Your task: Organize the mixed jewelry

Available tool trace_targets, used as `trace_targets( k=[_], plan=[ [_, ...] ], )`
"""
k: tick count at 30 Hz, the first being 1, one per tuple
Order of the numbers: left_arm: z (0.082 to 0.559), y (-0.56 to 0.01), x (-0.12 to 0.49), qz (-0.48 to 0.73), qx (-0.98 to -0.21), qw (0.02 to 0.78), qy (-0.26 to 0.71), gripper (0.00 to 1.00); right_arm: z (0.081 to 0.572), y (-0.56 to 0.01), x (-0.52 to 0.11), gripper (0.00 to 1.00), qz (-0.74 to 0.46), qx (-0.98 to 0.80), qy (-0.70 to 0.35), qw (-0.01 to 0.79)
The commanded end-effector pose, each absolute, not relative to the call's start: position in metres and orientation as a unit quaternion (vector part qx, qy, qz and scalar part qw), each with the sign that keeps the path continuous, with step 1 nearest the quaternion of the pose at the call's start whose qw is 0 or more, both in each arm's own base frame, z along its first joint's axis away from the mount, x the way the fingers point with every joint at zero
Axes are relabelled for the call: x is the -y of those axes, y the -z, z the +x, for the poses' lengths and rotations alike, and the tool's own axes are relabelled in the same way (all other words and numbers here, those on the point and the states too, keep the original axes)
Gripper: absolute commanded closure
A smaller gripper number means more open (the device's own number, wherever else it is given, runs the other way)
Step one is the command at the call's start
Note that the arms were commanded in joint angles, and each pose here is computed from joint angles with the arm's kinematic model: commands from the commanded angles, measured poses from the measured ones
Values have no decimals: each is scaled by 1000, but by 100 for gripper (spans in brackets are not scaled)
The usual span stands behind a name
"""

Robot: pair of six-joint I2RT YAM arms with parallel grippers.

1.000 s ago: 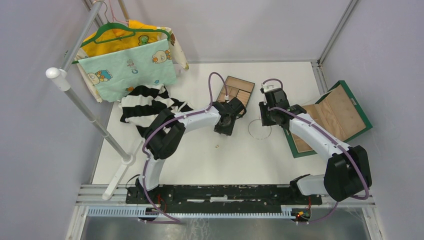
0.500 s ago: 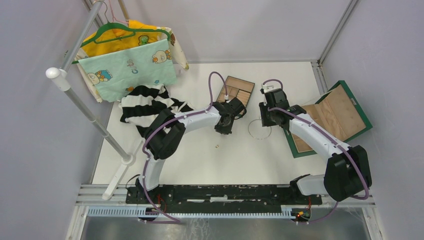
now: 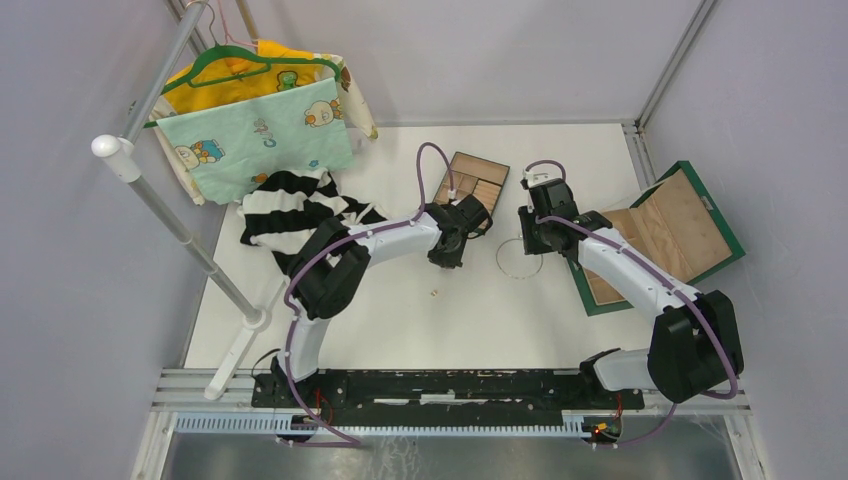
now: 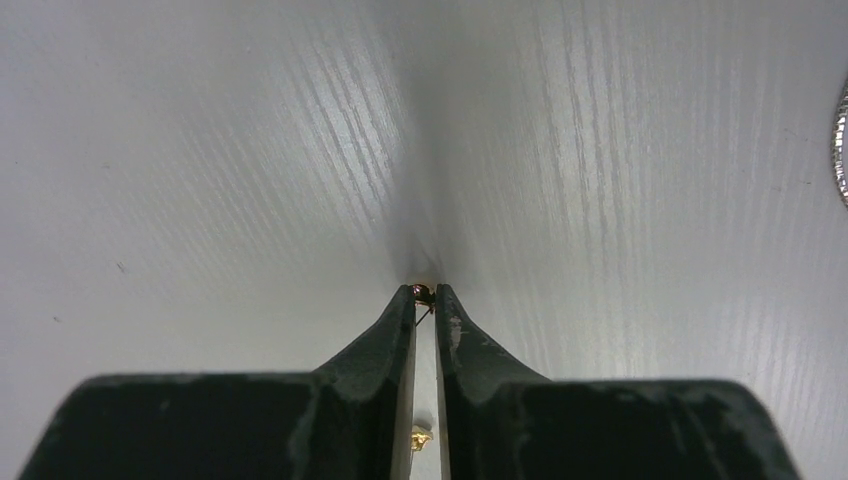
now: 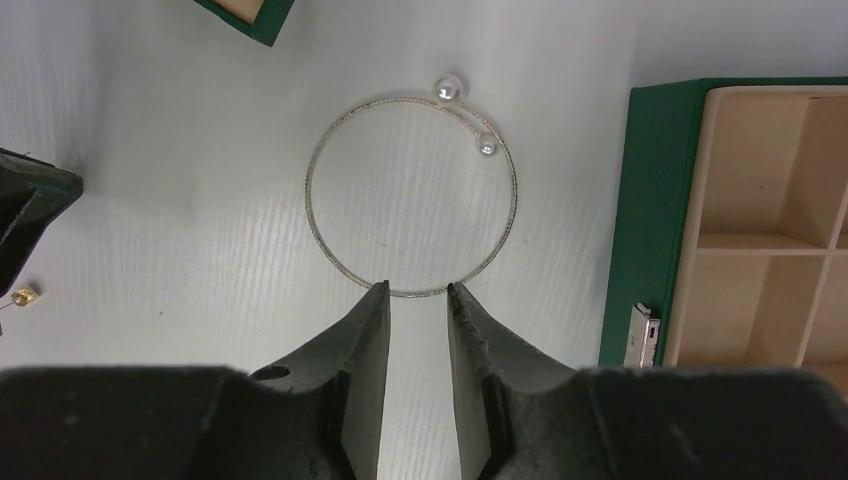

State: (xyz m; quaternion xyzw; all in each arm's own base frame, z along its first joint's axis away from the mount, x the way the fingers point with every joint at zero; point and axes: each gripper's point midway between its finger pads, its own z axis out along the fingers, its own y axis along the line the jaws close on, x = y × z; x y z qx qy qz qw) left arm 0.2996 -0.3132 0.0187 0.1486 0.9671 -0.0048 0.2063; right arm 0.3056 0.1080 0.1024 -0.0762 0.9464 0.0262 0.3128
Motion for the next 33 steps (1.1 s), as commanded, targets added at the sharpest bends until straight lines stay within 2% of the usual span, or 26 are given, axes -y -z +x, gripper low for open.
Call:
trace_targets(
  k=[1, 14, 22, 28, 33],
  plan=[
    [308, -57, 319, 156, -960, 230, 31, 92, 311, -115, -108, 67, -65, -939, -29, 337],
    [316, -83, 310, 149, -960, 228, 60, 93, 307, -111, -110, 67, -58, -938, -39, 338],
    [325, -95, 309, 158, -960, 204, 110, 92, 306, -109, -111, 67, -57, -938, -44, 338],
    [340, -99, 279, 139, -965, 207, 79, 86, 304, -107, -111, 67, -55, -938, -48, 338],
    [328, -90, 249, 112, -975, 188, 44, 79, 303, -104, -111, 67, -56, -939, -47, 337]
  ],
)
